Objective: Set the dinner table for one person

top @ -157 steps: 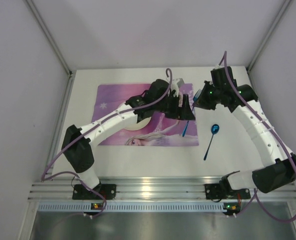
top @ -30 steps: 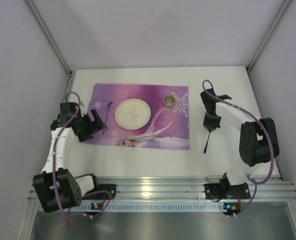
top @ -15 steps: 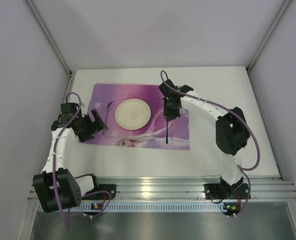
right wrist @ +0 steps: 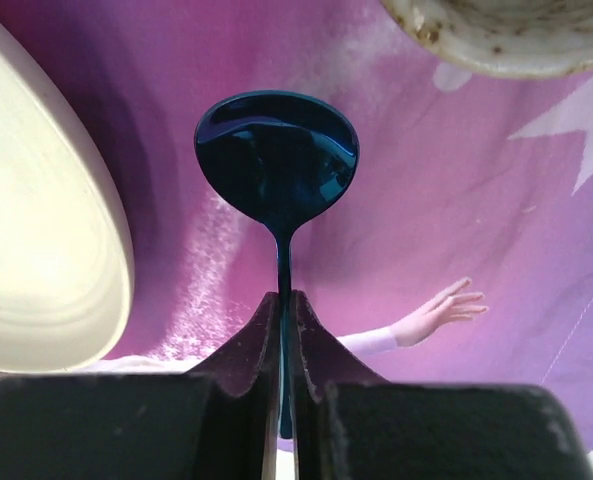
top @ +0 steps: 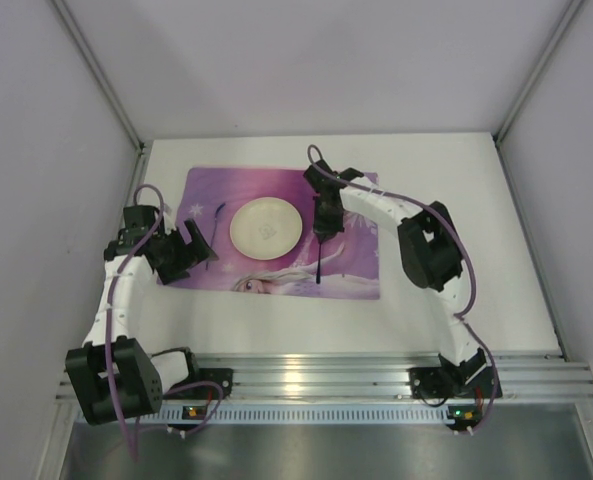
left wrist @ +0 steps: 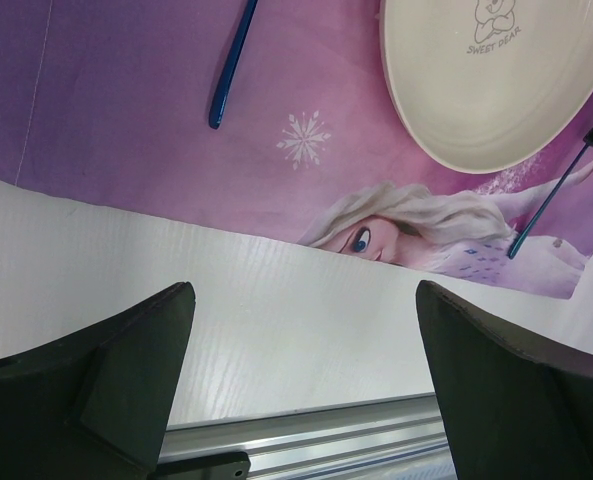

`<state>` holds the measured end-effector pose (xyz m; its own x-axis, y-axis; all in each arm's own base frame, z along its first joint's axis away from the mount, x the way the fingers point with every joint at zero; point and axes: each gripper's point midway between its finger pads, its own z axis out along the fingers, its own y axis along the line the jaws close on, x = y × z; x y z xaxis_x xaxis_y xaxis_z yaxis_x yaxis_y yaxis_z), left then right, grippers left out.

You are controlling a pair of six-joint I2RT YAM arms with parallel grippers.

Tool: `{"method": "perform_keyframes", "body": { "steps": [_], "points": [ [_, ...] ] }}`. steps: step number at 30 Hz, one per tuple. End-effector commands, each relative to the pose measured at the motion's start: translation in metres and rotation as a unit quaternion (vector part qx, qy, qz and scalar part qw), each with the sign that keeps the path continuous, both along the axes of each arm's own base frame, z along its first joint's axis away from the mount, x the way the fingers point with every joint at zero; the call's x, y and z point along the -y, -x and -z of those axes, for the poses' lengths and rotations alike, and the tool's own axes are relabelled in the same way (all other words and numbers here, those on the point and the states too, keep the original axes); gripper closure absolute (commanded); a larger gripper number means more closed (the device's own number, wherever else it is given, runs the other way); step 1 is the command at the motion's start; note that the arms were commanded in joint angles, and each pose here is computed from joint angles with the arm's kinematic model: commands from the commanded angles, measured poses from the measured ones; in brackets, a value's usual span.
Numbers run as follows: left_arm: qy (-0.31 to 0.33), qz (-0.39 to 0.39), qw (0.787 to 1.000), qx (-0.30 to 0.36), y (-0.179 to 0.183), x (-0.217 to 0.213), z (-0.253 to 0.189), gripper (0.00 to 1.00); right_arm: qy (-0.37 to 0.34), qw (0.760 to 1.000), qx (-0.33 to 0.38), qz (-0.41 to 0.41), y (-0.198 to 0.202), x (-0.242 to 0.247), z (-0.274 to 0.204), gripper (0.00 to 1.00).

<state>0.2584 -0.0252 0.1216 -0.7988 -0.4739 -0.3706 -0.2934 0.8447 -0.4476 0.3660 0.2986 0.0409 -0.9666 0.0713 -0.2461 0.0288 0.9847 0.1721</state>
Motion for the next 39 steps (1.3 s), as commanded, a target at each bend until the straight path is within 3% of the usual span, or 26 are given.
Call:
{"method": "perform_keyframes", "body": {
  "steps": [1,2,3,4,5,8,13,17,20,24,26,28,30,33,34,35,37,38,39],
  "points": [
    [-0.003,0.001,1.0,0.02,-0.006,0.0,-0.005,0.03,-0.017,1.0,0.02,0.014,-0.016,-0.006,-0.015,0.97],
    [-0.002,0.0,1.0,0.018,-0.006,0.0,-0.004,0.03,-0.017,1.0,0.02,0.014,-0.017,-0.006,-0.015,0.92],
    [-0.002,0.0,1.0,0.018,-0.006,0.0,-0.004,0.03,-0.017,1.0,0.02,0.014,-0.017,-0.005,-0.015,0.78],
    [-0.002,0.0,1.0,0.017,-0.006,0.0,-0.004,0.03,-0.018,1.0,0.021,0.013,-0.016,-0.005,-0.018,0.72],
    [-0.002,0.001,1.0,0.016,-0.006,0.001,-0.004,0.03,-0.017,1.0,0.021,0.015,-0.015,-0.004,-0.018,0.59],
    [-0.002,0.0,1.0,0.012,-0.006,0.001,-0.002,0.03,-0.016,0.999,0.031,0.019,-0.013,0.001,-0.029,0.43],
    [-0.006,-0.006,1.0,0.002,-0.004,-0.002,-0.002,0.03,-0.04,0.996,0.077,0.009,-0.01,0.002,-0.079,0.32],
    [-0.048,-0.033,0.998,-0.032,-0.005,-0.02,-0.01,0.03,-0.072,0.988,0.124,-0.049,0.001,0.004,-0.126,0.28],
    [-0.069,-0.041,0.997,-0.016,-0.026,-0.031,-0.035,0.02,-0.099,0.978,0.15,-0.105,0.019,0.007,-0.156,0.22],
    [-0.059,-0.021,0.998,-0.019,-0.048,-0.029,-0.057,0.03,-0.101,0.966,0.204,-0.124,0.033,0.026,-0.194,0.03],
    [-0.104,-0.032,0.994,-0.03,-0.058,-0.043,-0.065,0.05,-0.09,0.953,0.262,-0.121,0.033,0.043,-0.231,0.0],
    [-0.186,-0.071,0.98,0.017,-0.077,-0.069,-0.108,0.08,-0.083,0.937,0.315,-0.126,0.034,0.055,-0.267,0.0],
    [-0.227,-0.093,0.966,0.081,-0.091,-0.072,-0.151,0.12,-0.085,0.921,0.363,-0.115,0.033,0.064,-0.304,0.0],
    [-0.263,-0.192,0.924,0.203,-0.089,-0.091,-0.193,0.09,-0.081,0.895,0.429,-0.086,0.034,0.082,-0.344,0.0],
    [-0.245,-0.223,0.893,0.305,-0.105,-0.093,-0.227,0.06,-0.09,0.881,0.459,-0.076,0.042,0.092,-0.362,0.0],
    [-0.237,-0.225,0.886,0.329,-0.089,-0.091,-0.202,0.05,-0.084,0.884,0.453,-0.072,0.044,0.096,-0.346,0.0],
    [-0.241,-0.197,0.864,0.396,-0.089,-0.084,-0.19,0.05,-0.114,0.856,0.502,-0.04,0.056,0.109,-0.368,0.0],
    [-0.233,-0.162,0.852,0.44,-0.089,-0.071,-0.169,0.05,-0.104,0.866,0.488,-0.041,0.059,0.111,-0.338,0.0],
    [-0.238,-0.146,0.847,0.452,-0.088,-0.068,-0.158,0.04,-0.128,0.843,0.522,-0.029,0.07,0.12,-0.356,0.0]
  ]
}}
